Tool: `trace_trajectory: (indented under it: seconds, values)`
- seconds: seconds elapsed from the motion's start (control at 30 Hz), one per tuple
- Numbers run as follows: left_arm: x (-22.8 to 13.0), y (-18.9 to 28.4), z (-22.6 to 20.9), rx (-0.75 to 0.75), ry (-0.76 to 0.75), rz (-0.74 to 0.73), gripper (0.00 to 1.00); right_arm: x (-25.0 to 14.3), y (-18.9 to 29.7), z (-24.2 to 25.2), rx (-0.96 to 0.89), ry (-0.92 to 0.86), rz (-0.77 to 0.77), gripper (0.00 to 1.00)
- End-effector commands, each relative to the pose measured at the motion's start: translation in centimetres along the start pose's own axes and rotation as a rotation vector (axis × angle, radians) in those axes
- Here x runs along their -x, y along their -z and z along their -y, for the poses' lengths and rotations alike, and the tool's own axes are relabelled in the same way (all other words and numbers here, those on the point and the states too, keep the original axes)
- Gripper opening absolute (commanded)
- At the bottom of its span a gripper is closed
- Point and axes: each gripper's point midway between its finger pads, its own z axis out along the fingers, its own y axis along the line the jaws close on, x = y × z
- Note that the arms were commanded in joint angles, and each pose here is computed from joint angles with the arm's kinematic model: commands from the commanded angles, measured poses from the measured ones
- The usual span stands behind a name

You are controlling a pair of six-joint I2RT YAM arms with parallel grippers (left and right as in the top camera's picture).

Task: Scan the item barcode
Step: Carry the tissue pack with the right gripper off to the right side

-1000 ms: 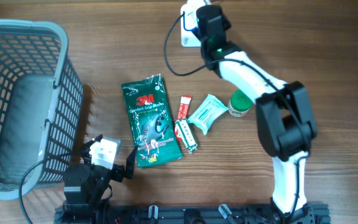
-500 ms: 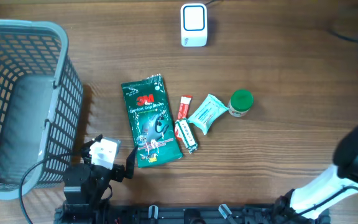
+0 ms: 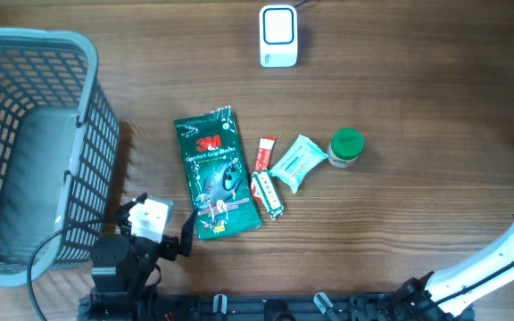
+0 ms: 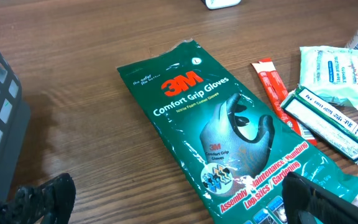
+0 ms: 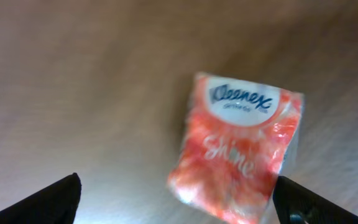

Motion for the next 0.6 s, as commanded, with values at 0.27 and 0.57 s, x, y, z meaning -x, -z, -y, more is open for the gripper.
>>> trace_trajectory:
  seconds: [0.27,0.57]
  values:
    - [0.0,-0.1,0.2,-0.014,0.007,0.005,1.0,-3.7,24.3,-16.9,0.654,-0.374,-0.269,1.0]
    - [0.0,-0.1,0.2,-0.014,0.007,0.005,1.0,-23.6,24.7,-20.2,0.109,-0.379,-0.781,1.0]
